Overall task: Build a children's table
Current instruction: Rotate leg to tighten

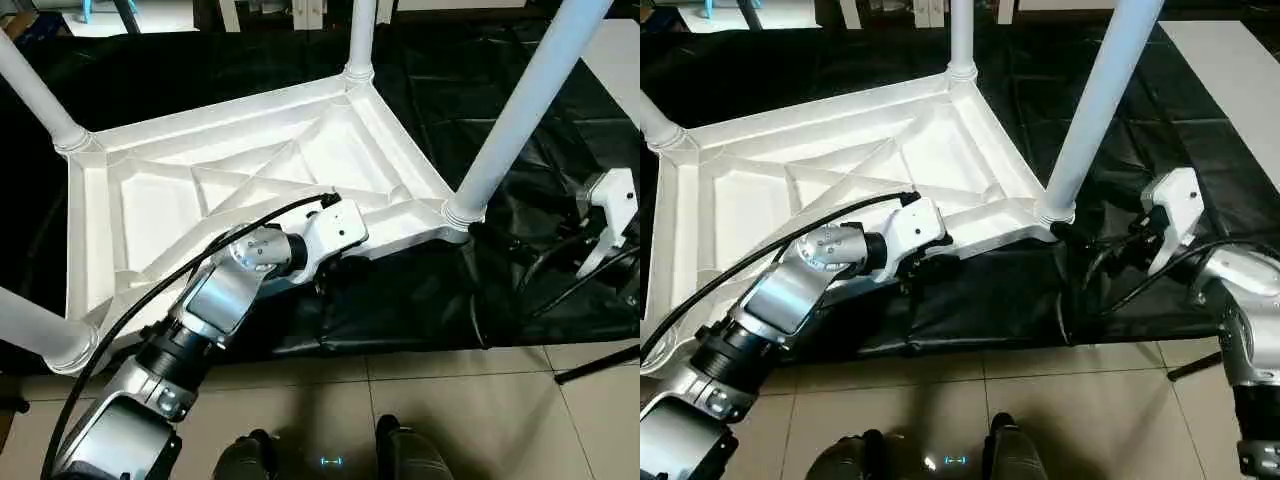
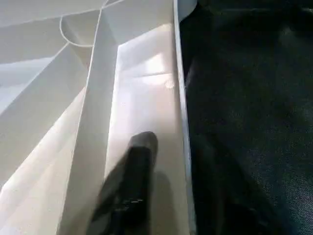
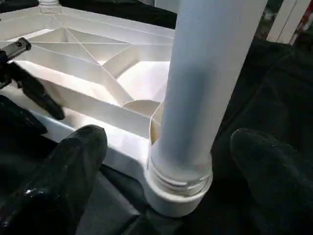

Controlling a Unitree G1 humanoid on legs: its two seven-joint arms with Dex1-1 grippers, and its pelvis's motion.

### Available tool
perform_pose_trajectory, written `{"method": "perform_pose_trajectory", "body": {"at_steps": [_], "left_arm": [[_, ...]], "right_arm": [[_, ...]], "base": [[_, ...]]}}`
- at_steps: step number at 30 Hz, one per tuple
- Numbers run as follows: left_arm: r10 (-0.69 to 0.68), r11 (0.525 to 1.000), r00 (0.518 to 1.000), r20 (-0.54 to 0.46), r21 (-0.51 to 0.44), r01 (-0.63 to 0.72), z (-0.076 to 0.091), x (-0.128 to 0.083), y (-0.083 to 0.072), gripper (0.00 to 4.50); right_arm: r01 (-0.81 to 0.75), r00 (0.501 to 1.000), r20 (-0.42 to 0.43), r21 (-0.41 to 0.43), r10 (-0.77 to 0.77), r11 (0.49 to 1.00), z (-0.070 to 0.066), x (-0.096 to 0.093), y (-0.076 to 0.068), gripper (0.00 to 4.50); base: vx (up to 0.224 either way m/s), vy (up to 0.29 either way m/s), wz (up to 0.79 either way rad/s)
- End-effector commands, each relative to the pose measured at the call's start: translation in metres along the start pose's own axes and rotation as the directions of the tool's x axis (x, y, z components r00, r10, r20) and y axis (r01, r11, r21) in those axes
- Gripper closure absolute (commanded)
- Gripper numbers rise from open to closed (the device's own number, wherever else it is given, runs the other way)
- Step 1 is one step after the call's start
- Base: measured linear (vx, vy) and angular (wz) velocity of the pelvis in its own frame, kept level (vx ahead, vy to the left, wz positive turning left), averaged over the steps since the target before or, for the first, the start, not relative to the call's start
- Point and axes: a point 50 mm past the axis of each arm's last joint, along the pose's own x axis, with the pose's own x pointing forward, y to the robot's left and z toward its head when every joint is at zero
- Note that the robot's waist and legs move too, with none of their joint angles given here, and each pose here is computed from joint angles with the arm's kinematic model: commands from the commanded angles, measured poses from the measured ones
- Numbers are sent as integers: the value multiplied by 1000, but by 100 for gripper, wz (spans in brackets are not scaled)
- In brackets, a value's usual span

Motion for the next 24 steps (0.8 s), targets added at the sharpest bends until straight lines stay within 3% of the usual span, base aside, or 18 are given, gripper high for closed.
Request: {"method": "perform_pose_trajectory", "body": {"at_steps": [1, 2, 6, 13, 19, 24], "left_arm": [[-26, 1000, 998, -60, -18, 25, -8, 1, -3, 337], [-26, 999, 998, -63, -23, 25, -7, 1, -3, 362], [-37, 999, 996, -82, -18, 36, -8, 1, -2, 375], [-71, 997, 992, -107, -1, 71, -11, -3, -1, 446], [-137, 990, 986, -95, 33, 141, -16, -8, -8, 449], [-210, 973, 975, -77, 82, 217, -22, -13, -19, 449]], "right_arm": [[9, 1000, -6, -34, -9, 999, 6, -4, -5, 0], [9, 1000, -10, -40, -9, 999, 7, -4, -6, 0], [19, 1000, 1, -49, -19, 999, 10, -2, -9, 0], [-39, 999, 33, -18, 39, 999, 8, 4, -8, 0], [-102, 994, 44, -7, 102, 995, 6, 13, -5, 0], [-107, 994, -29, -31, 106, 994, -7, 17, -6, 0]], "base": [[0, 0, 0], [0, 0, 0], [0, 0, 0], [0, 0, 0], [0, 0, 0], [0, 0, 0]]}}
